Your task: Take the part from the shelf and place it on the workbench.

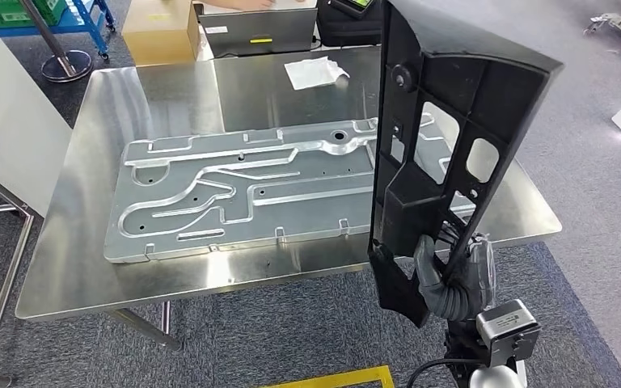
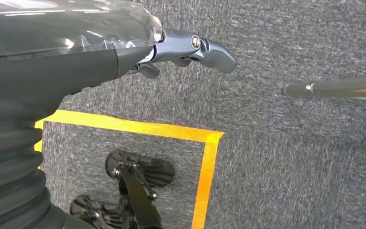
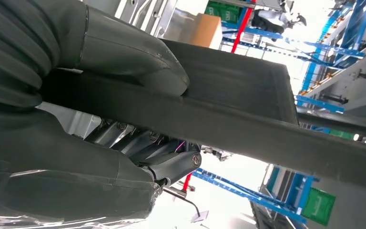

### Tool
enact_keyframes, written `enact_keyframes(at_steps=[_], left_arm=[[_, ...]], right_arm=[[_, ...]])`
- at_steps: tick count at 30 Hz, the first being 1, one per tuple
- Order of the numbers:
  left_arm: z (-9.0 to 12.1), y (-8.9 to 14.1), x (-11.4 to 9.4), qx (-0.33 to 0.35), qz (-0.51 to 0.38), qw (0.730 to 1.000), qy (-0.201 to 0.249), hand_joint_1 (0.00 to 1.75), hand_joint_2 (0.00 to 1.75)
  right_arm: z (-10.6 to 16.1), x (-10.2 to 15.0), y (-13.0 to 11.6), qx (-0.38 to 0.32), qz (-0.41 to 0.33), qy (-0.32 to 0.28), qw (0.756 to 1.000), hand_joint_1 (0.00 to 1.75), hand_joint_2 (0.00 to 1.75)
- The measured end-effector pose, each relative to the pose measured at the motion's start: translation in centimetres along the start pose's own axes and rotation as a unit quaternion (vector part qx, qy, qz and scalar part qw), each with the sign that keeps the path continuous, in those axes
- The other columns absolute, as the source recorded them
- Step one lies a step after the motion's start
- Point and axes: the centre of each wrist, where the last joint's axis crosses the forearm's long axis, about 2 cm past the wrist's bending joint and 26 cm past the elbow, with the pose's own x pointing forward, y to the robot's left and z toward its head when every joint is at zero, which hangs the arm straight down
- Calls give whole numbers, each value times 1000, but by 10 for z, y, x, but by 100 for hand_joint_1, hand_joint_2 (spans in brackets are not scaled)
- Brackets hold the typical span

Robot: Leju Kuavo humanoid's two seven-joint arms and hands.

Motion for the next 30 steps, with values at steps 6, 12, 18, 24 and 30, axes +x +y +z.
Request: enact_keyframes(at_steps=[6, 12, 18, 24, 30], left_arm=[[1, -3, -1, 4, 2, 1000, 6, 0, 175], [-1, -5, 2, 7, 2, 1000, 7, 0, 175], [-3, -9, 5, 7, 6, 1000, 5, 0, 175], [-4, -13, 7, 10, 12, 1000, 3, 0, 175], [-5, -15, 9, 11, 14, 1000, 7, 0, 175]], right_arm=[[0, 0, -1, 7, 5, 3, 1000, 175, 175], [-3, 1, 2, 14, 19, 8, 1000, 175, 175], [-6, 1, 3, 15, 21, 5, 1000, 175, 175], [-9, 2, 4, 13, 20, 2, 1000, 175, 175], [-23, 2, 4, 5, 48, -16, 999, 175, 175]])
